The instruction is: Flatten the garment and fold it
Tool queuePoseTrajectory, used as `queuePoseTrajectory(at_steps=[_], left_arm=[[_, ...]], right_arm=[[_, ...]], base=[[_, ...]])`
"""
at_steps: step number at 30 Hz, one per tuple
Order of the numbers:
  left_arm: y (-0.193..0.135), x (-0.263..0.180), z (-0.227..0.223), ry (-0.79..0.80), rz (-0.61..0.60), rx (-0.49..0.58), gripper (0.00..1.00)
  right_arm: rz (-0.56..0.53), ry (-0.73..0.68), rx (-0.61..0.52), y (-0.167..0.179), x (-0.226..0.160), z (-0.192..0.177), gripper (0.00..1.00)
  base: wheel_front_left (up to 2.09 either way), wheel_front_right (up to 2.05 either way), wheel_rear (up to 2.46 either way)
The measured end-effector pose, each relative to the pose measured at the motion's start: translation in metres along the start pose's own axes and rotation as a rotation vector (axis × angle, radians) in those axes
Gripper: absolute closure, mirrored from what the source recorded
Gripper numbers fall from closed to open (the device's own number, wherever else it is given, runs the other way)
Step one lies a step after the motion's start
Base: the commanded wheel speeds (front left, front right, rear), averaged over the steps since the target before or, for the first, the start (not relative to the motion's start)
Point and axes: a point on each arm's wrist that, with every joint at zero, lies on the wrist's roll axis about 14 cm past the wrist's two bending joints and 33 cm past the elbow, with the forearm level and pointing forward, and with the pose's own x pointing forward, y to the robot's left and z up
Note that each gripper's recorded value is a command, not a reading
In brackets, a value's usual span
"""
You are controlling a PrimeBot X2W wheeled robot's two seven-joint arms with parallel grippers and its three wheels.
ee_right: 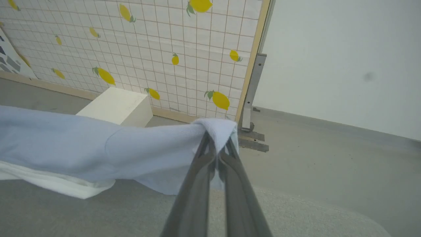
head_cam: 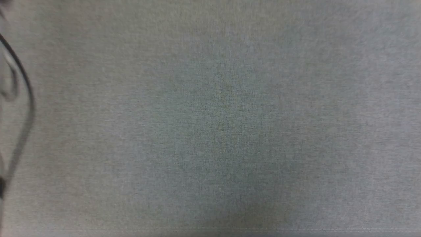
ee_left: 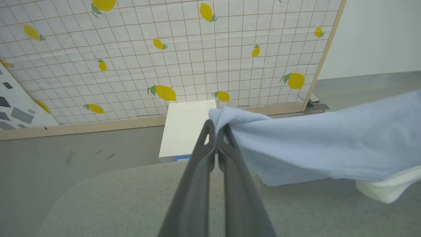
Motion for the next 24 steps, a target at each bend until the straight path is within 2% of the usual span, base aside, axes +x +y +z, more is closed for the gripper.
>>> queuePoseTrajectory(at_steps=[6, 9, 17, 24], left_arm=[[-0.005, -0.061, -0.061, 0.133, 0.036, -0.051, 1.0], [-0.016, -0.093, -0.08, 0.194, 0.022, -0.046, 1.0], [-0.028, -0.167, -0.087, 0.288, -0.012, -0.016, 1.0], [-0.054, -0.241, -0.115, 0.415, -0.066, -0.018, 1.0]], right_arm=[[0.005, 0.28, -0.12, -0.012, -0.064, -0.09, 1.0], [0.0, 0.376, -0.141, -0.022, -0.099, -0.114, 1.0], [0.006, 0.533, -0.148, -0.031, -0.18, -0.143, 1.0], [0.0, 0.633, -0.08, -0.036, -0.241, -0.162, 1.0]], base=[[0.0, 0.0, 0.0], [0.0, 0.0, 0.0], [0.0, 0.0, 0.0], [0.0, 0.0, 0.0]])
